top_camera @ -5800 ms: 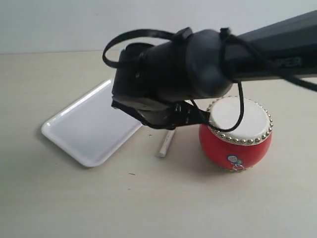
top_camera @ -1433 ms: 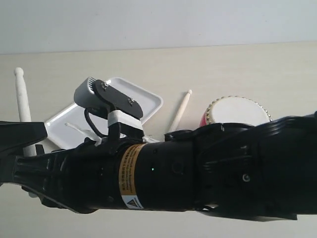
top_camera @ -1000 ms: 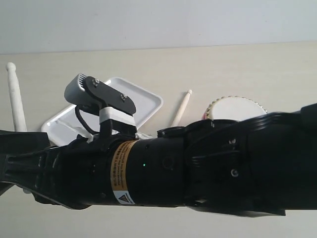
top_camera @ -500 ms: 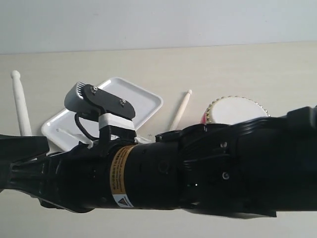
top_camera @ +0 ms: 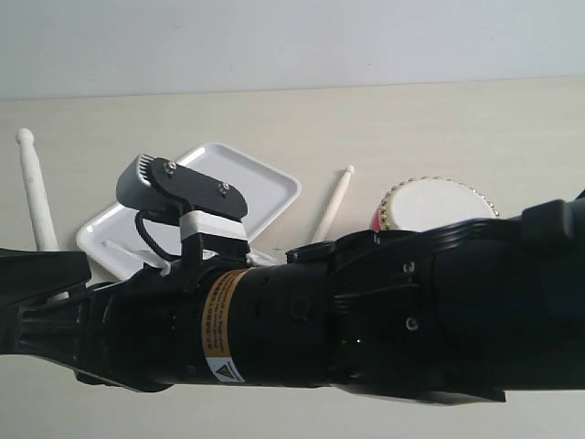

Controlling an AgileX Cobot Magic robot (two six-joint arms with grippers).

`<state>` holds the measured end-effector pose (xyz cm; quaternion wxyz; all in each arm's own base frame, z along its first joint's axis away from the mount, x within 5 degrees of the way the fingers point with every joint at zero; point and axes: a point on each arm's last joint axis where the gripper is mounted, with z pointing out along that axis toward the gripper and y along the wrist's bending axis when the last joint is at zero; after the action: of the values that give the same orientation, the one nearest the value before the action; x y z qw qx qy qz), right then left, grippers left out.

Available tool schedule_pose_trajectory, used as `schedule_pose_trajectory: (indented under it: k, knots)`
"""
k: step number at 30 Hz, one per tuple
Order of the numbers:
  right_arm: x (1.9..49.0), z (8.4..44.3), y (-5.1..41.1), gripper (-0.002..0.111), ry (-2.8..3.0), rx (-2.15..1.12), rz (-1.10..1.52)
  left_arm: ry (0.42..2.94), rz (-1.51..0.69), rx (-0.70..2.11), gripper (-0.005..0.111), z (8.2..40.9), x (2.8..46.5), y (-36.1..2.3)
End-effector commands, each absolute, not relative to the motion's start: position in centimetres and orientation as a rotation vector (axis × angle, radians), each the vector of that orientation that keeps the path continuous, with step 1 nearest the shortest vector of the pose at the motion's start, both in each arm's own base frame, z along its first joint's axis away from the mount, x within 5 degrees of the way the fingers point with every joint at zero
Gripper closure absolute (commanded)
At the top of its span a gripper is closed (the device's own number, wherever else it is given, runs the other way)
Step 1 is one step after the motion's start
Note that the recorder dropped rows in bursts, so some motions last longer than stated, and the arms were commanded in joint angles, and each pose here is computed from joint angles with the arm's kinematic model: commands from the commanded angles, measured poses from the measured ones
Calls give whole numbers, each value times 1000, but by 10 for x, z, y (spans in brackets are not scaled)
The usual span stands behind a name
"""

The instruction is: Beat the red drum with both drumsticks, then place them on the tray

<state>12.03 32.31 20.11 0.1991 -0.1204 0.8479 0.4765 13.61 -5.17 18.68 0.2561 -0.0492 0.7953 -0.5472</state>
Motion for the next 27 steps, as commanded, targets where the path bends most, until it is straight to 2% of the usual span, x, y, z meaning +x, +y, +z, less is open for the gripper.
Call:
schedule_pose_trajectory:
  k: [1, 16, 27]
  knots:
    - [123, 202, 325, 108, 2353, -354, 1332, 2142, -1514, -169, 60, 188, 136, -52]
    - [123, 194, 329, 108, 2353, -361, 1355, 2152, -1529, -196, 63, 188, 136, -53]
    - [123, 194, 329, 108, 2353, -361, 1355, 2171, -1523, -169, 90, 187, 134, -53]
